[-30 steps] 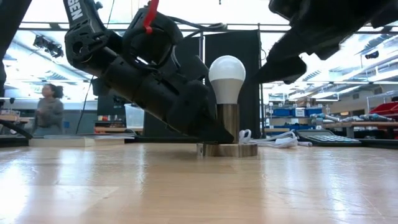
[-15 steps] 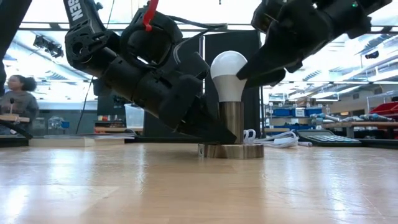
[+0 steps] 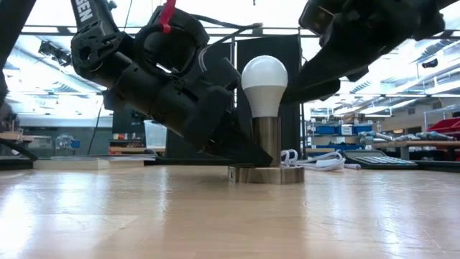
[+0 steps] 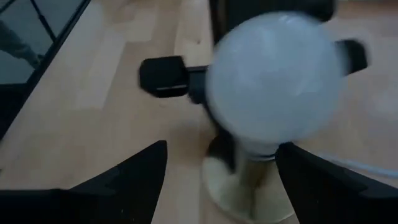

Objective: Screw lightbulb
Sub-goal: Insert the lightbulb into the lamp

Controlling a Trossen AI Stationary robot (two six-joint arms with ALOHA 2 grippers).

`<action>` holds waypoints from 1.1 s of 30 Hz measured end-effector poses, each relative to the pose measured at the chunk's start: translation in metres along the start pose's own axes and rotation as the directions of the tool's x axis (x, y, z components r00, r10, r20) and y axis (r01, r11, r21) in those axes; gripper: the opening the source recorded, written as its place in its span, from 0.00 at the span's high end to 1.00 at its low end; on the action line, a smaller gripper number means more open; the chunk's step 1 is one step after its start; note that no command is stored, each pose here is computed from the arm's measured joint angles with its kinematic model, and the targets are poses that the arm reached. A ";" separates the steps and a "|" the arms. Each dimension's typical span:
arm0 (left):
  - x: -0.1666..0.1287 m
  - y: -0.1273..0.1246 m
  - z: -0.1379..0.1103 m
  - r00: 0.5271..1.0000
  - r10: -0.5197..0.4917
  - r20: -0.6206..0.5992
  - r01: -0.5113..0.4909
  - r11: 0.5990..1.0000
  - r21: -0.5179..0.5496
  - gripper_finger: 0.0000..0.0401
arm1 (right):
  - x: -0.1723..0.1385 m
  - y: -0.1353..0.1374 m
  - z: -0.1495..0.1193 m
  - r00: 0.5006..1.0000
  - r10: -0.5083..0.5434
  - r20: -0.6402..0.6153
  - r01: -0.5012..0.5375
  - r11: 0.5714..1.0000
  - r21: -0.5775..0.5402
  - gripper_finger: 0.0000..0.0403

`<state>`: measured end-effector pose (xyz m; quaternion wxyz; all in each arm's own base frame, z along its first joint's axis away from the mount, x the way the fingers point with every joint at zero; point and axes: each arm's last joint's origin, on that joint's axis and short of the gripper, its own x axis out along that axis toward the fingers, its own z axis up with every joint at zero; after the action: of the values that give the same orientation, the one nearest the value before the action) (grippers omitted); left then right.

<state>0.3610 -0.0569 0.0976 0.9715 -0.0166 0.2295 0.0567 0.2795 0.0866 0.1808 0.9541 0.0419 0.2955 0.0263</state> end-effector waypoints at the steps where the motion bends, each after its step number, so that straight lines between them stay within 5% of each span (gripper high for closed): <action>1: 0.000 0.001 0.000 1.000 0.012 0.000 -0.012 1.000 -0.005 0.51 | 0.000 0.001 -0.001 1.000 0.014 -0.011 -0.014 1.000 0.006 0.24; 6: 0.001 0.004 0.000 0.999 0.042 0.000 -0.042 0.999 -0.011 0.51 | -0.001 0.003 -0.006 0.997 0.029 -0.065 -0.027 0.999 0.033 0.24; 13: 0.000 0.001 0.000 1.000 -0.017 -0.009 0.017 1.000 0.005 0.51 | -0.006 0.003 0.001 0.985 -0.080 -0.154 0.092 0.993 0.071 0.24; 26: 0.000 0.001 0.001 1.000 -0.022 0.004 0.021 0.998 0.056 0.52 | -0.002 -0.007 0.010 0.986 -0.106 -0.126 0.116 0.990 0.076 0.24; 33: 0.001 0.004 0.002 1.000 -0.017 0.010 0.016 0.997 0.075 0.34 | -0.002 -0.007 0.010 0.987 -0.104 -0.120 0.113 0.991 0.071 0.24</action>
<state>0.3625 -0.0527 0.0987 0.9731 0.0180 0.2263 0.0401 0.2839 0.0790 0.1898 0.9329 0.0614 0.3531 -0.0347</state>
